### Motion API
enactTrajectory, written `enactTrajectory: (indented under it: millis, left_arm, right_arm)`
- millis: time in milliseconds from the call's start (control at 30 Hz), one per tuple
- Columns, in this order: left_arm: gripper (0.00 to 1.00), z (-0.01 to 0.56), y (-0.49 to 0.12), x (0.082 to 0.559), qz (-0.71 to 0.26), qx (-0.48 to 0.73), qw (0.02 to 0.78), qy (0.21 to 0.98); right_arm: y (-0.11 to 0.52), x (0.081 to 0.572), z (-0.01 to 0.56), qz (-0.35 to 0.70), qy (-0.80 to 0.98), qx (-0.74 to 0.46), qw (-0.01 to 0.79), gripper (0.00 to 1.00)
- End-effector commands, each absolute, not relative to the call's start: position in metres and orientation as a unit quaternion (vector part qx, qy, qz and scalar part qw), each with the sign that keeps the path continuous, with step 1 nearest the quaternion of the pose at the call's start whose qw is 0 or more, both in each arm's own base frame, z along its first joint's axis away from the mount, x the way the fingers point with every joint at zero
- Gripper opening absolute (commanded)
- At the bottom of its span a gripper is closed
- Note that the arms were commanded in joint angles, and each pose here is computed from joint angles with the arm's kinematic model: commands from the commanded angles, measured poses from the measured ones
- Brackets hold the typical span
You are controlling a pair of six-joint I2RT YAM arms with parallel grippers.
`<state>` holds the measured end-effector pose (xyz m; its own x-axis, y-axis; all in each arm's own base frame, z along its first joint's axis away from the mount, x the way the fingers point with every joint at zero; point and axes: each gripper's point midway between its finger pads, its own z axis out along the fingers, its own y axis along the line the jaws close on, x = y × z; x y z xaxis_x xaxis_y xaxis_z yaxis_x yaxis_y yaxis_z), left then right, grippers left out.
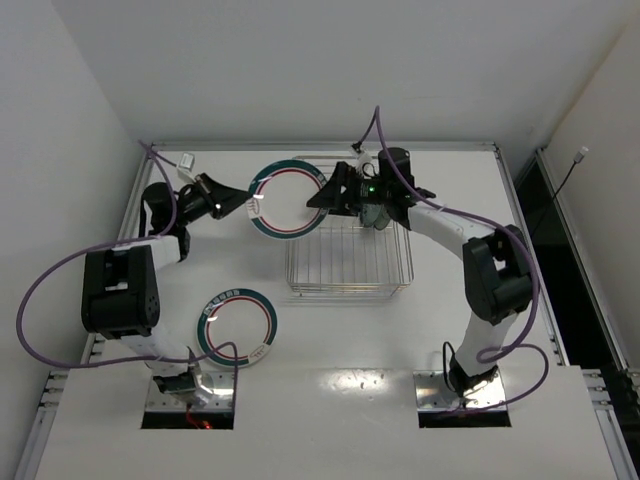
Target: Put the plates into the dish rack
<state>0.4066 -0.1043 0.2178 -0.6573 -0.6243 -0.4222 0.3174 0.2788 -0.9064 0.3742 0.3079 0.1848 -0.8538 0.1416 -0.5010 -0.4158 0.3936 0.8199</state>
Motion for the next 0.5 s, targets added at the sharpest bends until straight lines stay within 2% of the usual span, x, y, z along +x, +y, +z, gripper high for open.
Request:
enactTrajectory:
  millis: [0, 67, 100, 167, 200, 233, 267, 300, 333, 367, 433, 467]
  left_arm:
    - [0.00, 0.242, -0.125, 0.399, -0.592, -0.031, 0.427, 0.682]
    - [0.00, 0.239, -0.128, 0.400, -0.591, -0.039, 0.419, 0.688]
    - [0.00, 0.239, -0.128, 0.400, -0.591, -0.038, 0.419, 0.688]
    - [0.00, 0.239, -0.128, 0.400, -0.591, -0.038, 0.419, 0.688]
    - [0.00, 0.243, -0.127, 0.402, -0.590, -0.036, 0.422, 0.687]
    - [0.03, 0.239, -0.128, 0.400, -0.591, -0.036, 0.415, 0.691]
    - [0.20, 0.243, -0.128, 0.402, -0.590, -0.032, 0.419, 0.689]
    - [0.27, 0.238, -0.128, 0.403, -0.591, -0.038, 0.412, 0.693]
    - [0.35, 0.238, -0.128, 0.403, -0.589, -0.035, 0.415, 0.693]
    - [0.51, 0.238, -0.127, 0.406, -0.585, -0.038, 0.410, 0.698]
    - [0.61, 0.219, -0.123, 0.411, -0.555, -0.058, 0.395, 0.730]
    - [0.73, 0.214, -0.115, 0.419, -0.523, -0.079, 0.404, 0.746]
  right_arm:
    - [0.321, 0.397, 0.214, 0.567, 0.762, -0.098, 0.297, 0.84]
    - [0.323, 0.401, 0.217, 0.571, 0.756, -0.098, 0.303, 0.75]
    - [0.327, 0.399, 0.222, 0.576, 0.754, -0.099, 0.300, 0.62]
    - [0.328, 0.399, 0.216, 0.574, 0.758, -0.096, 0.295, 0.43]
    - [0.328, 0.399, 0.217, 0.573, 0.759, -0.095, 0.292, 0.24]
    - [0.327, 0.398, 0.215, 0.571, 0.764, -0.091, 0.286, 0.16]
    - [0.321, 0.398, 0.224, 0.569, 0.762, -0.093, 0.295, 0.09]
    - [0.318, 0.396, 0.222, 0.558, 0.773, -0.082, 0.291, 0.02]
    - [0.311, 0.398, 0.223, 0.547, 0.778, -0.081, 0.299, 0.00]
    - [0.299, 0.398, 0.226, 0.521, 0.791, -0.073, 0.311, 0.00]
    - [0.282, 0.401, 0.239, 0.480, 0.806, -0.059, 0.341, 0.00]
    - [0.261, 0.405, 0.229, 0.417, 0.839, -0.019, 0.349, 0.00]
